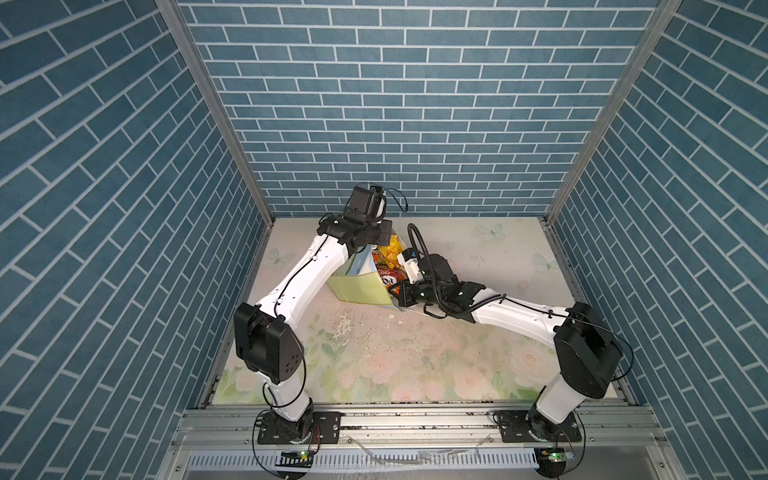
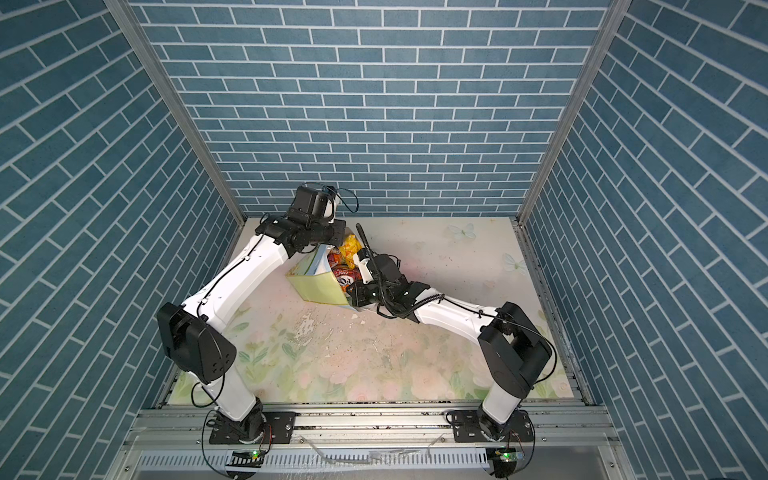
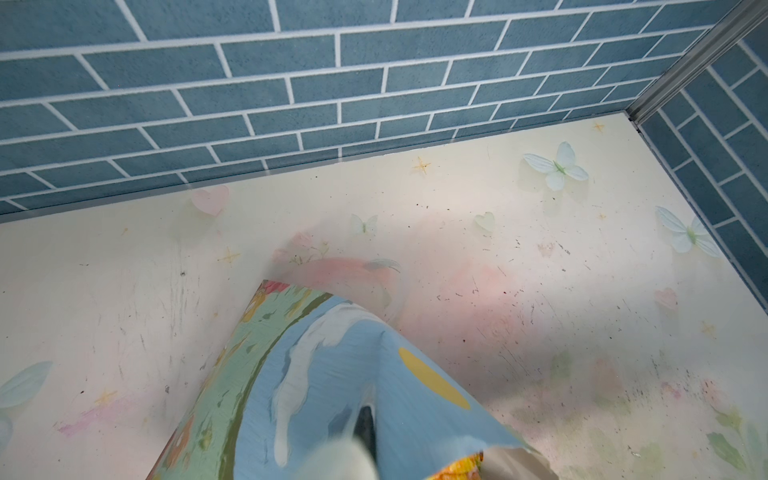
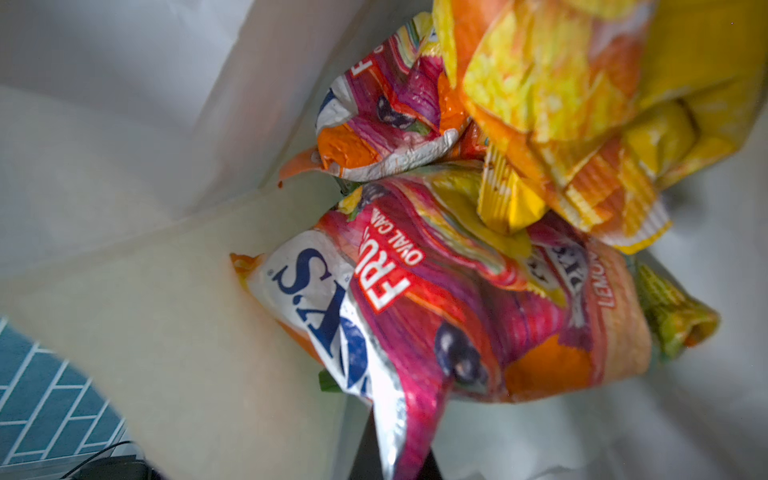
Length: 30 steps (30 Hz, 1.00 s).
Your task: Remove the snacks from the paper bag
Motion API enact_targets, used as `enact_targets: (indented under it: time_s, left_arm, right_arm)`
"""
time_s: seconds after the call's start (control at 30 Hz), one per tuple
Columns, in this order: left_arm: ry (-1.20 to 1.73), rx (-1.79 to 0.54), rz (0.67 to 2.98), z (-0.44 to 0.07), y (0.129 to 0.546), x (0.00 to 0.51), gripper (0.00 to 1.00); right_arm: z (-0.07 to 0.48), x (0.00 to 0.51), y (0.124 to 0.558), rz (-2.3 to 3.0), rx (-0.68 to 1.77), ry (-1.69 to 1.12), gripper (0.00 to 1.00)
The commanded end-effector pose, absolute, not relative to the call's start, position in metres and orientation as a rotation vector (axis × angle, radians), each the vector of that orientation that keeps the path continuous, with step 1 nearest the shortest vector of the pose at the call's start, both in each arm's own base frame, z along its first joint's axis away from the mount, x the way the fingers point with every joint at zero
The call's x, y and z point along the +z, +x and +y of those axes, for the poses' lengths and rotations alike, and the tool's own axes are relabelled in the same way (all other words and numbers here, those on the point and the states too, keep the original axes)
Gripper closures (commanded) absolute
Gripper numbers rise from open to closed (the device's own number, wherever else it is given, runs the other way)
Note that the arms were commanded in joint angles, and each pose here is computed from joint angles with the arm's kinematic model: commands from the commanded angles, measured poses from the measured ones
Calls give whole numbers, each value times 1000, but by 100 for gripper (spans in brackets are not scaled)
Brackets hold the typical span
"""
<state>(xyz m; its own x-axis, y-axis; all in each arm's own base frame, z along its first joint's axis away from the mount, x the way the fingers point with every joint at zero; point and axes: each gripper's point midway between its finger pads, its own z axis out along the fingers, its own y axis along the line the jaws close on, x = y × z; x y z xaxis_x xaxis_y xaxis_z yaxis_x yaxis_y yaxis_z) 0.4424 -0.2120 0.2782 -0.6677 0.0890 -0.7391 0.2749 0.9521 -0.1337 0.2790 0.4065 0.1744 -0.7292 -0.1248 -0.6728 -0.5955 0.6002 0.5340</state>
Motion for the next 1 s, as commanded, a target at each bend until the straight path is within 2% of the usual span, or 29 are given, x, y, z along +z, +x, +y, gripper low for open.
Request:
enact_targets:
  time_s: [0.0,0.1,0.97]
  left_arm:
    - [245,-351,2169,-217,443,318,100]
    - [245,-343,2169,-216,442,318,100]
    - [232,-273,2167,-205,443,321,100]
  right_arm:
    - [405,196,285,2178,1007,-582,94]
    - [401,202,288,2163,971,-586,100]
    - [383,232,289,2096,866,-622,100]
